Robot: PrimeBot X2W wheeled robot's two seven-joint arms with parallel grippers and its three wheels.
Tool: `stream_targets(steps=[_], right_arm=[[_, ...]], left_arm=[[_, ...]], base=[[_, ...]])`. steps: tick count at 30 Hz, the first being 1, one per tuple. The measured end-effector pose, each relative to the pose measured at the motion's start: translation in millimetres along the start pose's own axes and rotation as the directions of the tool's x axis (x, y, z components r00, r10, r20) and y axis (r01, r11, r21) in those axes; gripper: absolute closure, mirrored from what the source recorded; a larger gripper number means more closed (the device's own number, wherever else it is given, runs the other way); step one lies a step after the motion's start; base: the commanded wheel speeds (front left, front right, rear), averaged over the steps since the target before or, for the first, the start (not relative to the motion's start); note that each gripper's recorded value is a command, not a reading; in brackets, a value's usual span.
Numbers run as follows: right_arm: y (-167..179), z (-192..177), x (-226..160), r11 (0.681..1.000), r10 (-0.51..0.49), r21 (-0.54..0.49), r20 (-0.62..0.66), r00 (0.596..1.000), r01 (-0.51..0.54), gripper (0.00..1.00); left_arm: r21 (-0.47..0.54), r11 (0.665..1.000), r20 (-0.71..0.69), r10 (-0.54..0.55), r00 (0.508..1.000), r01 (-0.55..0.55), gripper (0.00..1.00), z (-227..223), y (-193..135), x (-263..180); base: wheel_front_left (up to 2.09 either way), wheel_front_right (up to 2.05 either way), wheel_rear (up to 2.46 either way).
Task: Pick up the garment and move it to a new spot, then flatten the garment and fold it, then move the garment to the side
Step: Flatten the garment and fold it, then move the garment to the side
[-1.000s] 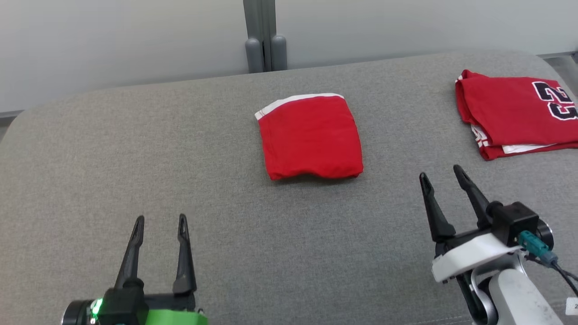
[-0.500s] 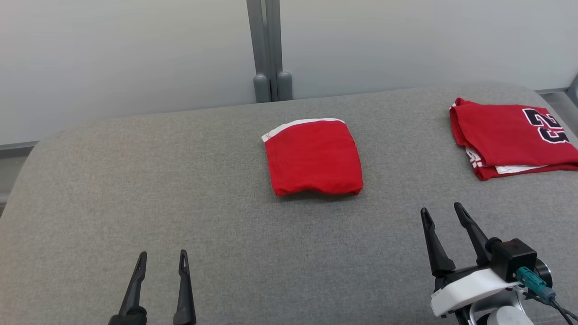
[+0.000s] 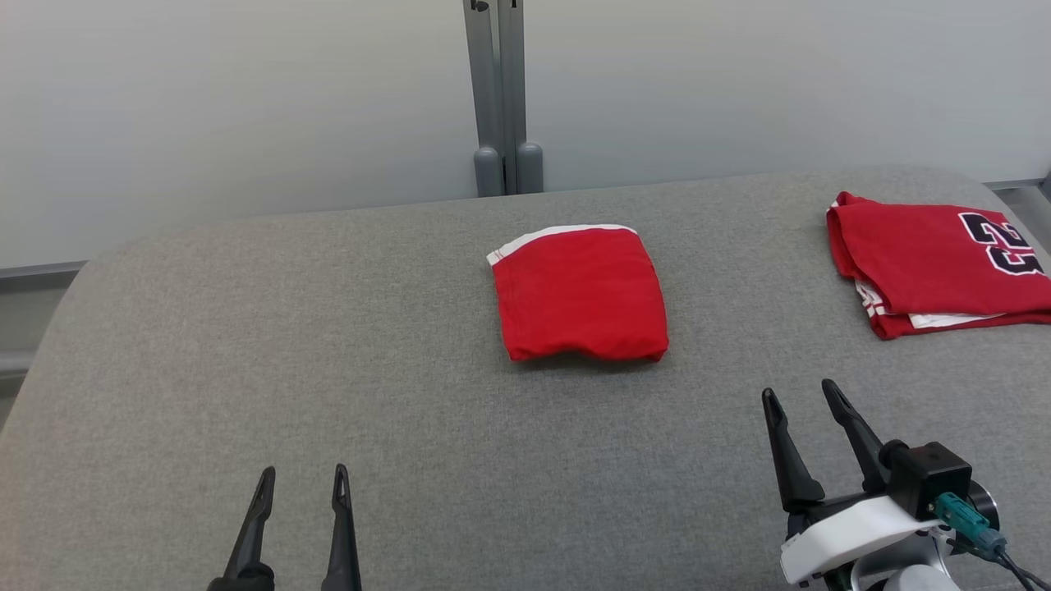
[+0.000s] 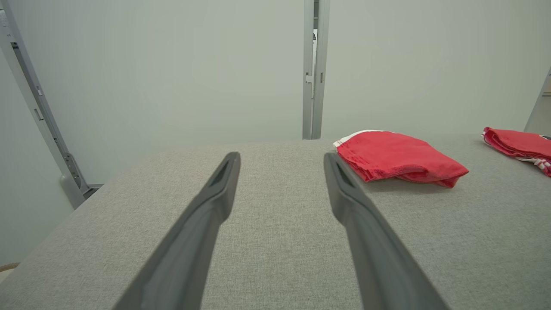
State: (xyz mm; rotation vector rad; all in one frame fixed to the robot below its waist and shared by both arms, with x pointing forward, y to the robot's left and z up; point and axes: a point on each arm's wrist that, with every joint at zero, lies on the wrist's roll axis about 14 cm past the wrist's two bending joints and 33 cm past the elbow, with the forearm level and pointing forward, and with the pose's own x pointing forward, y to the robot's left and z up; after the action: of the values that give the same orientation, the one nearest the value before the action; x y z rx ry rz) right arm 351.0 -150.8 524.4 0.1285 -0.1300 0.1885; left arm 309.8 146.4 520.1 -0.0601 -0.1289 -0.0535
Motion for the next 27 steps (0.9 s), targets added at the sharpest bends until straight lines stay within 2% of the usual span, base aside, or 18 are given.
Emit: stream_targets(steps=[27], right_arm=[[3.4, -6.4, 1.6, 1.000, 0.011, 0.016, -0.019, 1.000, -0.010, 0.00]], left_arm=[[0.003, 1.000, -0.018, -0.001, 1.000, 0.001, 0.00, -5.5, 0.0, -0.6]], base=[[0.00, 0.00, 0.00]])
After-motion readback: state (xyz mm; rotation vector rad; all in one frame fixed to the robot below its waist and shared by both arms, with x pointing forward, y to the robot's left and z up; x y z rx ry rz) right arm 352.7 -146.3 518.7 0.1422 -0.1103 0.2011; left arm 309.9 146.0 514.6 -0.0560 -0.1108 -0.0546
